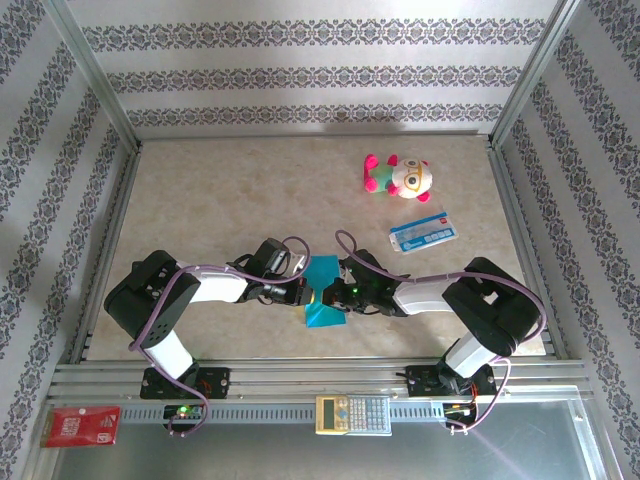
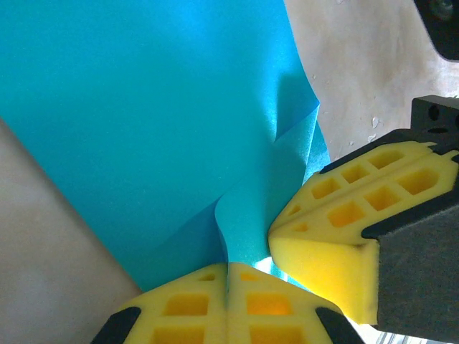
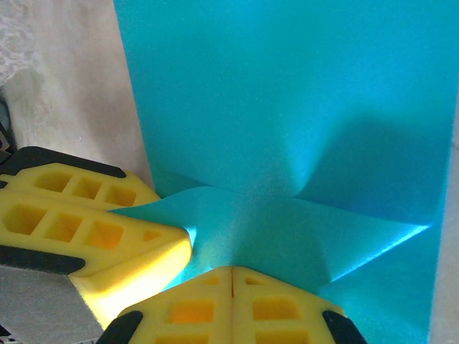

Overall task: Fold a paper plane with a square sheet of paper (pick it up from the middle)
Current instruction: Fold the triangle a second time at the center of the table.

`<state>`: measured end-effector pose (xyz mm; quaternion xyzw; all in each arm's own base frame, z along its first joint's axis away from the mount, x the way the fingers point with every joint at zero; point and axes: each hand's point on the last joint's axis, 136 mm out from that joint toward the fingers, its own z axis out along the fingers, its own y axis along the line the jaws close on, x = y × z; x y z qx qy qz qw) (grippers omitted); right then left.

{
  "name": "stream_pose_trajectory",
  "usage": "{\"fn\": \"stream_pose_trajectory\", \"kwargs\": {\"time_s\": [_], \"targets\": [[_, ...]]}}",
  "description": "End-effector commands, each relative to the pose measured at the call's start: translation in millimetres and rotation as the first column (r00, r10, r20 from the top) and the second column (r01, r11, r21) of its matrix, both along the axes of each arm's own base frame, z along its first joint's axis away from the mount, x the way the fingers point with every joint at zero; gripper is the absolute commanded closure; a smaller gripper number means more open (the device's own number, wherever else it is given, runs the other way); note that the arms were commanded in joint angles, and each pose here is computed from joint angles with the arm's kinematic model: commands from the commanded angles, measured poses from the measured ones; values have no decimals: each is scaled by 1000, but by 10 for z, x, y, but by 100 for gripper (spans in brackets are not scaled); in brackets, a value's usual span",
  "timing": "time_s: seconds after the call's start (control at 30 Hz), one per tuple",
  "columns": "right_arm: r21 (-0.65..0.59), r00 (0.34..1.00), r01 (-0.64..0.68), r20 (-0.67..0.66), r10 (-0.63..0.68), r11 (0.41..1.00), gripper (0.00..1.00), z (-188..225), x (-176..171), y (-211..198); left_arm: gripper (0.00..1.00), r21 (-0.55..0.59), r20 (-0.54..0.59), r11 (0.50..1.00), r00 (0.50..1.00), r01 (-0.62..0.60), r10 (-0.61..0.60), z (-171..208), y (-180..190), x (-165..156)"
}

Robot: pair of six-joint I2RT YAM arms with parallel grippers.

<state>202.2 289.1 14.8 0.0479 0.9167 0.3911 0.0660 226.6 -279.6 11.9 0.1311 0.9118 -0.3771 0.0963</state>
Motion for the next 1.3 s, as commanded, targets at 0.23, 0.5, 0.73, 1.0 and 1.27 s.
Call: {"fn": "stream_pose_trajectory", "kwargs": {"time_s": [0.23, 0.5, 0.73, 1.0, 1.27], "targets": [[-81, 997, 30, -62, -35, 996, 99, -209, -176, -215, 96, 167, -35, 986, 999, -15, 21, -339, 209, -70], [-95, 997, 30, -73, -37, 995, 100, -266, -183, -201, 81, 136, -6, 990, 1000, -27, 28, -134, 135, 18], [-106, 996, 42, -77, -51, 993, 100, -300, -147, -209, 64, 143, 56, 989, 998, -47, 39, 160, 213, 45], [-114, 995, 47, -85, -57, 992, 100, -335, -140, -217, 57, -7, 80, 996, 993, -92, 92, 584, 247, -178], [-114, 994, 52, -88, -62, 992, 100, -338, -134, -240, 93, -103, -47, 994, 999, 20, -25, 535, -71, -518]]}}
